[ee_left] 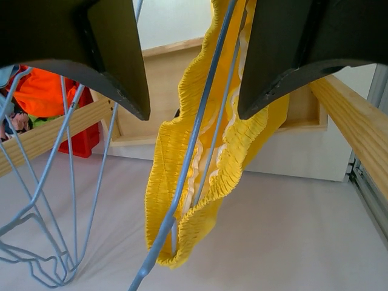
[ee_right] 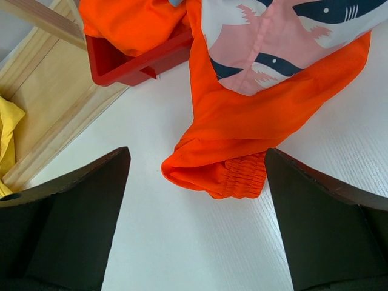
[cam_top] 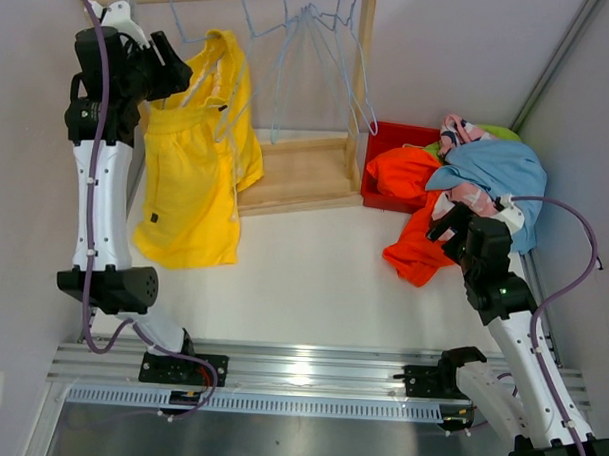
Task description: Remove the shorts from the hanger
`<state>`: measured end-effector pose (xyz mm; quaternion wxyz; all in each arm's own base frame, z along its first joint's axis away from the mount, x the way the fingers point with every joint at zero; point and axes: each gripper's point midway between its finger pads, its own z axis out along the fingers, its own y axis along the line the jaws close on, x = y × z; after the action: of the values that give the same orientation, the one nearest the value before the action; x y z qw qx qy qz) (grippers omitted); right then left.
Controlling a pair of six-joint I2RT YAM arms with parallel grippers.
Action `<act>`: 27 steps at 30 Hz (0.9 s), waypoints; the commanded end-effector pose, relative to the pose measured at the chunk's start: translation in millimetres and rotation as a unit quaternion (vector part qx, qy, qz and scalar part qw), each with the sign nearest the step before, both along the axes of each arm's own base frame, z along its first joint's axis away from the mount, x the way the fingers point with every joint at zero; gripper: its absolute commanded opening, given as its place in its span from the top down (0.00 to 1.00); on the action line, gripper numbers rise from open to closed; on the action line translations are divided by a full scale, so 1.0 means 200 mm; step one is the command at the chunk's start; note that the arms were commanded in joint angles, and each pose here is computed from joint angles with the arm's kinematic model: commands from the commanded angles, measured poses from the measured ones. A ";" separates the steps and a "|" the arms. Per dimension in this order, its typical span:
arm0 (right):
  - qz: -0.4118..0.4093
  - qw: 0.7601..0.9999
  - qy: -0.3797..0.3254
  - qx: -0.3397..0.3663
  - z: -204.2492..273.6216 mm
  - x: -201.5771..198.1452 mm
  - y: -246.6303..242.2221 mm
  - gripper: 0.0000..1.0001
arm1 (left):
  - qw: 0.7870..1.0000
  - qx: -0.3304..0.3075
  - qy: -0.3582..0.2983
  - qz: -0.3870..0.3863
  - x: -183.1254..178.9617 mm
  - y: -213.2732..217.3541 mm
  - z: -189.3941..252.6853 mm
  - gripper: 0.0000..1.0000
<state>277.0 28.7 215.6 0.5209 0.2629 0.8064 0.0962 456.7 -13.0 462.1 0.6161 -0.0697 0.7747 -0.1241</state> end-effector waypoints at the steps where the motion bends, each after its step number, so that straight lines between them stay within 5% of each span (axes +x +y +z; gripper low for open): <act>1: -0.012 1.000 -0.020 0.001 0.03 0.02 -0.01 0.01 | 1.000 0.000 0.005 0.001 0.03 0.01 -0.03 0.35; 5: -0.013 1.000 -0.018 0.001 0.02 0.01 -0.02 0.00 | 1.000 0.002 0.014 0.001 0.05 0.01 -0.07 0.54; 6: -0.013 1.000 -0.018 0.000 0.02 0.01 -0.02 0.01 | 1.000 0.002 0.016 0.001 0.06 0.01 -0.07 0.78; 9: -0.012 1.000 -0.017 0.000 0.01 0.01 -0.02 0.00 | 1.000 0.005 0.020 0.005 0.07 0.01 -0.08 0.97; 17: -0.010 1.000 -0.025 0.002 0.02 0.01 -0.02 0.00 | 0.999 0.021 -0.030 -0.008 -0.02 -0.07 0.14 1.00; 22: 0.007 0.998 -0.058 0.012 0.10 0.00 0.01 0.00 | 0.988 0.013 -0.149 -0.037 -0.29 -0.16 0.61 1.00; 27: 0.028 0.994 -0.101 0.010 0.23 -0.02 0.04 0.01 | 0.981 0.013 -0.186 -0.058 -0.52 -0.19 0.74 1.00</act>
<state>270.3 32.0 230.0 0.5524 0.2526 0.7848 0.1227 411.5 -43.8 536.9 0.6658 -0.0276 0.7320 -0.1417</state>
